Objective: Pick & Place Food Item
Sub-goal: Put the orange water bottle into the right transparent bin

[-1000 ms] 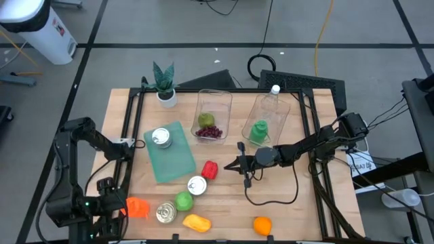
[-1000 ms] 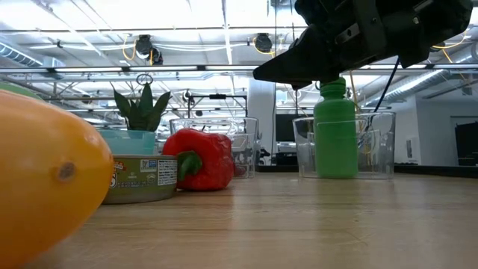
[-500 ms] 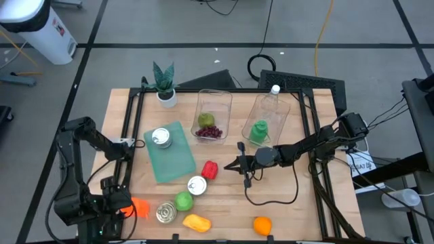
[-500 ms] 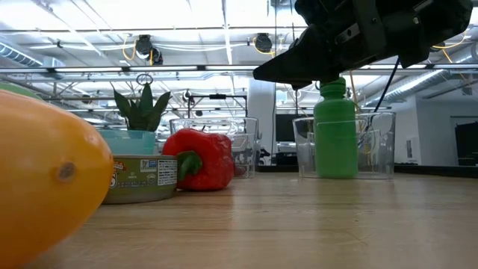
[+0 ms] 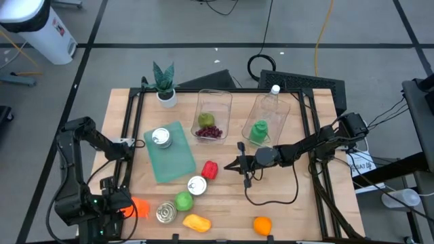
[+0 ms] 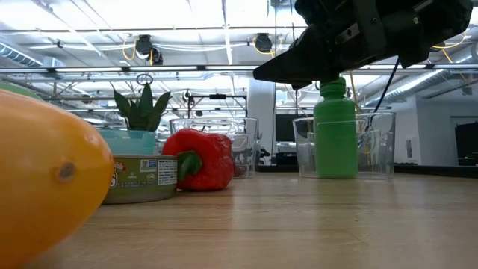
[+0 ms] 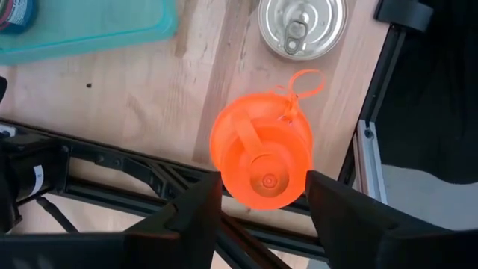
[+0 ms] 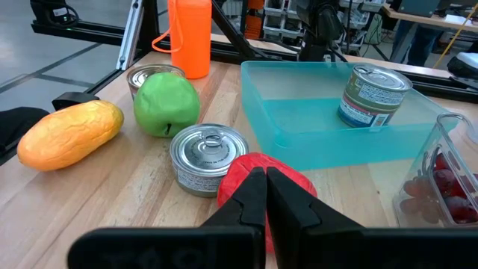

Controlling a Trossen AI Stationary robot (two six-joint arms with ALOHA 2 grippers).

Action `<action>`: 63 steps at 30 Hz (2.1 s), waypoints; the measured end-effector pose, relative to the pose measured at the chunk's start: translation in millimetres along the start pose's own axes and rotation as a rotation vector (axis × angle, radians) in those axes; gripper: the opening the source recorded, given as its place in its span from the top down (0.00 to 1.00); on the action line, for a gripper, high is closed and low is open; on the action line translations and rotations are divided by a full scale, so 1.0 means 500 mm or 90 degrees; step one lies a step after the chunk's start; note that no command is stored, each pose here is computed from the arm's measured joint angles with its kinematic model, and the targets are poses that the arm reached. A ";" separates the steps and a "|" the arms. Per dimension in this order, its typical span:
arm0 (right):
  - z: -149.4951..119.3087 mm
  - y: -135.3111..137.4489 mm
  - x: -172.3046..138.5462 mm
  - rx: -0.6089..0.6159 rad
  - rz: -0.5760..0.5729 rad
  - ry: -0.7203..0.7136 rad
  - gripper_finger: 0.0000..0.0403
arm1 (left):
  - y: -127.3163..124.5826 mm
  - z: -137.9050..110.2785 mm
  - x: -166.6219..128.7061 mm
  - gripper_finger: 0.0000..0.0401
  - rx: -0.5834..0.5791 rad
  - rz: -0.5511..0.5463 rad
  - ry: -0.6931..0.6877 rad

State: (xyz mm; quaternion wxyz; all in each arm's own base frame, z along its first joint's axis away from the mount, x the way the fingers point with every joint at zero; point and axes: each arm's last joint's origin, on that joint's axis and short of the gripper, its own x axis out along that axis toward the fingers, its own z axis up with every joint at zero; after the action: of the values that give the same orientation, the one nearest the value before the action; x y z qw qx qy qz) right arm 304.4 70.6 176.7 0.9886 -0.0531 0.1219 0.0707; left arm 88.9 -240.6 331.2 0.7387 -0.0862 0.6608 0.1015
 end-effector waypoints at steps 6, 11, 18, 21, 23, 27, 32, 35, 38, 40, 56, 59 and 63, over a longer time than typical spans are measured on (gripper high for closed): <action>0.000 0.000 0.000 0.000 0.000 0.000 0.99 | 0.000 0.000 0.000 0.48 0.002 0.001 -0.004; 0.000 0.000 0.000 0.000 0.000 0.000 0.99 | 0.000 0.004 0.001 0.48 -0.026 0.001 -0.006; 0.000 0.000 0.000 0.000 0.000 0.000 0.99 | -0.015 0.006 0.017 0.51 0.000 0.022 0.014; 0.000 0.000 0.000 0.000 0.000 0.000 0.99 | -0.017 0.009 0.020 0.52 0.007 0.024 0.017; 0.000 0.000 0.000 0.000 0.000 0.000 0.99 | -0.017 0.009 0.020 0.54 0.007 0.024 0.020; 0.000 0.000 0.000 0.000 0.000 0.000 0.99 | -0.017 0.008 0.020 0.58 0.016 0.024 0.022; 0.000 0.000 0.000 0.000 0.000 0.000 0.99 | -0.016 0.008 0.020 0.70 0.039 0.026 0.022; 0.000 0.000 0.000 0.000 0.000 0.000 0.99 | -0.016 0.008 0.020 0.81 0.053 0.026 0.022; 0.000 0.000 0.000 0.000 0.000 0.000 0.99 | -0.016 0.008 0.020 0.85 0.064 0.025 0.024; 0.000 0.000 0.000 0.000 0.000 0.000 0.99 | -0.016 0.009 0.020 0.84 0.073 0.024 0.024; 0.001 0.000 0.000 0.001 0.000 -0.003 0.99 | -0.009 0.086 -0.043 0.86 0.130 -0.060 0.001; 0.001 0.000 0.000 0.001 0.000 -0.003 0.99 | -0.006 0.102 -0.050 0.86 0.144 -0.068 -0.005; 0.004 0.000 0.000 0.002 -0.001 -0.013 0.99 | 0.000 0.123 -0.062 0.86 0.172 -0.074 -0.034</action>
State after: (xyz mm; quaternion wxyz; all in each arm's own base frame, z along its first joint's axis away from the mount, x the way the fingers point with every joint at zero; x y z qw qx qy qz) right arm 304.9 70.7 178.7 0.9899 -0.0512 0.1117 0.0704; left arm 144.5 -225.5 369.0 0.7653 -0.0211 0.6426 -0.0293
